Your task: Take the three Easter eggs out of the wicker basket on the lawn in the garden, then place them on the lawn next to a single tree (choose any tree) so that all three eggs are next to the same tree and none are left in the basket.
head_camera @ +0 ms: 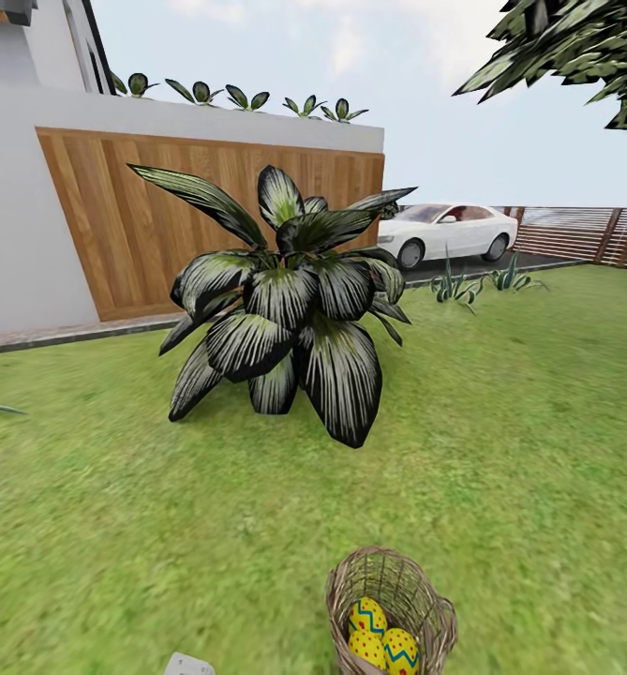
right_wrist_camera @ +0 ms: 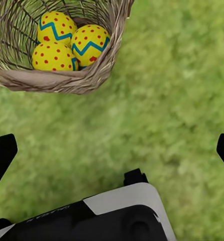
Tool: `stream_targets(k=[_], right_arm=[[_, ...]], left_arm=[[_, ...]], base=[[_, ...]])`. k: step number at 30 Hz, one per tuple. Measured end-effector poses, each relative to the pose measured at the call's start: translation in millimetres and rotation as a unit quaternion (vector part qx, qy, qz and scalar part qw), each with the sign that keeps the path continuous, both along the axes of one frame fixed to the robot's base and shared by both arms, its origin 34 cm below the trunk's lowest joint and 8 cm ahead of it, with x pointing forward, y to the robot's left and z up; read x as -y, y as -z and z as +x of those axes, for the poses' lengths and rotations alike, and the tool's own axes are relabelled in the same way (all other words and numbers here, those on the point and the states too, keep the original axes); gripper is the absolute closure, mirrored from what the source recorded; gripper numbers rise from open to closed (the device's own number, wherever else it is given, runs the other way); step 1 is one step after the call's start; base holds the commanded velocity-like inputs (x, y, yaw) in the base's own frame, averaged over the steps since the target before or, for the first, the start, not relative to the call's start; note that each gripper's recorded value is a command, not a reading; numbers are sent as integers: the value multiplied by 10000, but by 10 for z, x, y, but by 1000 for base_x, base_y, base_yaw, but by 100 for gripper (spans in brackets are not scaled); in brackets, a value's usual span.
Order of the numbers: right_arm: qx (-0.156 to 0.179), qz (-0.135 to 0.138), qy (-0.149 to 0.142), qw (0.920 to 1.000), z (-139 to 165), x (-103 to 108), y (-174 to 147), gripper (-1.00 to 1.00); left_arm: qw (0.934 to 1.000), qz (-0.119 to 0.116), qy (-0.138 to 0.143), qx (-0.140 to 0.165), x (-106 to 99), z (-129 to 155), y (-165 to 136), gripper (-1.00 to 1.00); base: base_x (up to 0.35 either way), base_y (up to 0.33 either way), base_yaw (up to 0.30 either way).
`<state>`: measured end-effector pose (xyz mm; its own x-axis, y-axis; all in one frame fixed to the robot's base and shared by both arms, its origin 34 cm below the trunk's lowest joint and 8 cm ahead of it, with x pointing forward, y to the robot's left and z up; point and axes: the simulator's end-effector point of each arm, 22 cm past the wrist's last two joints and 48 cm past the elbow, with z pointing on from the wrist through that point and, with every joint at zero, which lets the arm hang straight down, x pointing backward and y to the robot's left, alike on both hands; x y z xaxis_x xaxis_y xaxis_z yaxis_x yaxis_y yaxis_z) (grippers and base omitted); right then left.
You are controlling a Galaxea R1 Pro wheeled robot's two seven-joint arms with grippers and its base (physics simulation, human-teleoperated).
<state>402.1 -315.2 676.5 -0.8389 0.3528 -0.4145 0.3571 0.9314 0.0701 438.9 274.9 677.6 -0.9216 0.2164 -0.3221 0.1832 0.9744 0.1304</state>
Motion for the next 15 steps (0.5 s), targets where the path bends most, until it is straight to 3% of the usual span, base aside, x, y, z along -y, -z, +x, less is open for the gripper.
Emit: stream_targets(k=[15], right_arm=[[99,-3,64,9999,74,35,-45,-100]], left_arm=[[10000,1,3,1,0,2,-1,-100]], base=[[0,0,-2]])
